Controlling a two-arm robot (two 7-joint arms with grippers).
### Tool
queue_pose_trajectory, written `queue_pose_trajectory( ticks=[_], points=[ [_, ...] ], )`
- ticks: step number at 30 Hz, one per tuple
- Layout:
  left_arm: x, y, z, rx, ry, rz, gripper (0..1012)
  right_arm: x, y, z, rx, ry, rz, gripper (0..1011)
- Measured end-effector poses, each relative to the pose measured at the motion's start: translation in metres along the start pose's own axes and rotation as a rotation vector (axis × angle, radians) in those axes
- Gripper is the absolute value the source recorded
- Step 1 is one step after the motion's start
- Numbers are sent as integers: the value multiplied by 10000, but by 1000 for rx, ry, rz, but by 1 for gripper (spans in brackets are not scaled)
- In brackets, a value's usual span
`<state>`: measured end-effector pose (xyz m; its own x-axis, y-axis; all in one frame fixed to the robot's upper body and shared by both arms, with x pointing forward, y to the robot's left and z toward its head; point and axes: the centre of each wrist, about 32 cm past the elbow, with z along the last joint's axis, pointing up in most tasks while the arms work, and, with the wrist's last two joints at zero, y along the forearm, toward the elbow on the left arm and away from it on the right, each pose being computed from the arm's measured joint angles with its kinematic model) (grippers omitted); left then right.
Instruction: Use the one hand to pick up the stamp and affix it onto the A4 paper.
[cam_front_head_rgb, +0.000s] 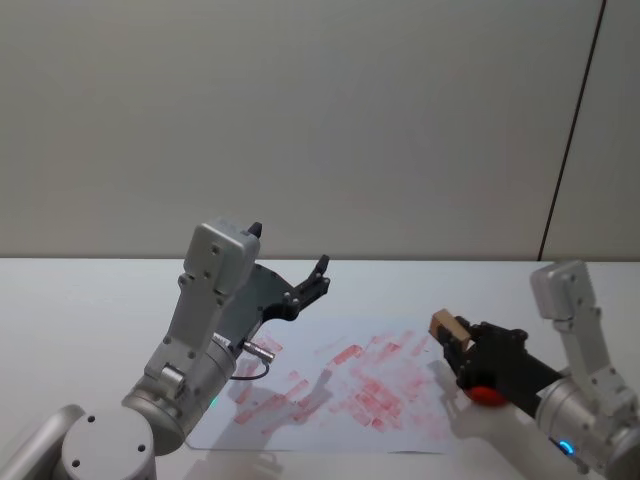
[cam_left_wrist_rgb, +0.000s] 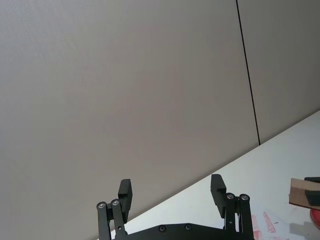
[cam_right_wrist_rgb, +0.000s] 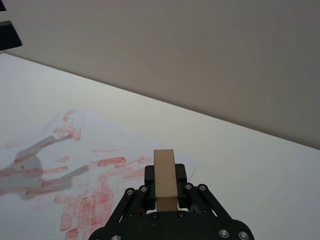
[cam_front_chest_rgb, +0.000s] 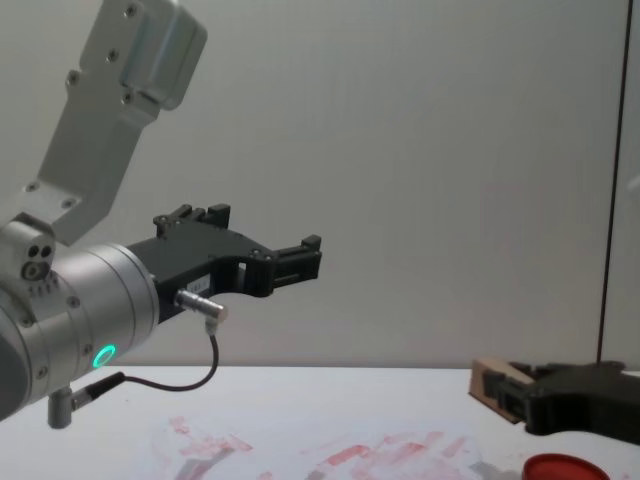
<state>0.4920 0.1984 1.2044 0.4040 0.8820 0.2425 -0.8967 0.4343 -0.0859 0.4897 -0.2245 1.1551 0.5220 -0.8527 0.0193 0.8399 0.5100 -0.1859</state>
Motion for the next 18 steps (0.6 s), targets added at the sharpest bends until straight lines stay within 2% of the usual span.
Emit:
queue_pose_trajectory(
  ticks=[8, 18],
  points=[
    [0, 0, 0, 0, 0, 0, 1003, -86, 66, -28, -22, -10, 32, 217],
    [0, 0, 0, 0, 0, 0, 1002, -187, 128, -125, -71, -31, 67, 217]
  ],
)
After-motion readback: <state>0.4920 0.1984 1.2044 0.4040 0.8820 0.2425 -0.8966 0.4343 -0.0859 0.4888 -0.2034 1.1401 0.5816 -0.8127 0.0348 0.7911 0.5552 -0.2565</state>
